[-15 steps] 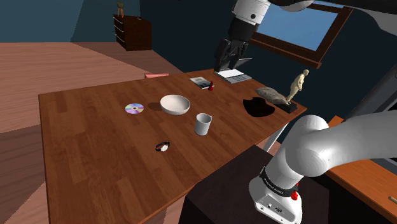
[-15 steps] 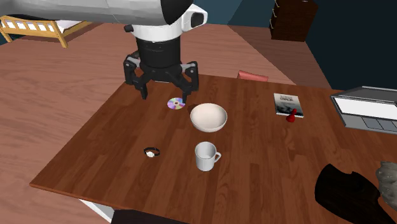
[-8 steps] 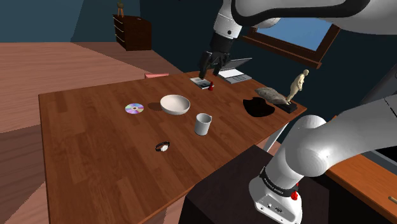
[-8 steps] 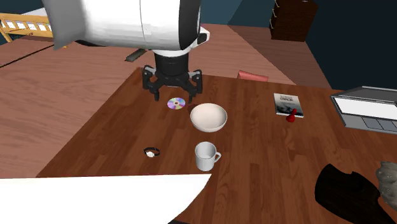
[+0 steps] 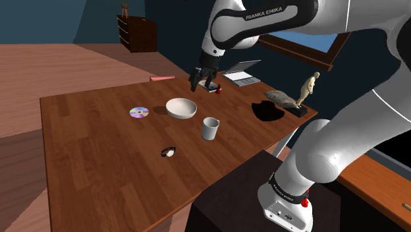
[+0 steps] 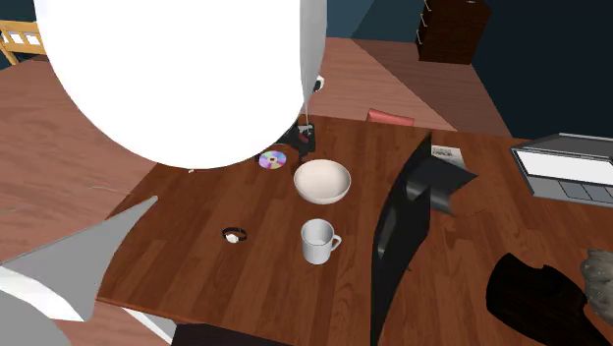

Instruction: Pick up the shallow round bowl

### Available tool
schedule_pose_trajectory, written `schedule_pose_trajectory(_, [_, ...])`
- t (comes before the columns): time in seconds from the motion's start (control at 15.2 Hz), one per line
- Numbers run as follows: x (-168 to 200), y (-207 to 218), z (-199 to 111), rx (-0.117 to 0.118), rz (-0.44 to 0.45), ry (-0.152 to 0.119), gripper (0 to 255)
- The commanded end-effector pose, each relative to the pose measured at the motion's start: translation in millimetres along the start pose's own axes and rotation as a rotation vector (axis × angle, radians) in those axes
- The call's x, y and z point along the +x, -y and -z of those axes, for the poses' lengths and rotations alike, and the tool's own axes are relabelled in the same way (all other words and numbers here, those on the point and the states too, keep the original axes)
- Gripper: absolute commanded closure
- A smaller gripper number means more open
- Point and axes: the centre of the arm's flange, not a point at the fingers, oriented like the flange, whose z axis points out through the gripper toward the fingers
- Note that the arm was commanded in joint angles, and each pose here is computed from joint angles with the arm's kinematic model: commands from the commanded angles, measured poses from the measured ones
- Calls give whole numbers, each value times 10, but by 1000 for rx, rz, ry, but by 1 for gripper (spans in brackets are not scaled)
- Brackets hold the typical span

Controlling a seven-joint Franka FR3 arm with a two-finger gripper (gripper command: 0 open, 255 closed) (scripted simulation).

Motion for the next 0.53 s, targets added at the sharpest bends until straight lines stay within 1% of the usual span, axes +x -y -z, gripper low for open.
schedule_pose_trajectory(0.0, [193,-62,-196,-1,7,0,0])
schedule_pose_trajectory(0.46, [784,-173,-903,-2,29,4,0])
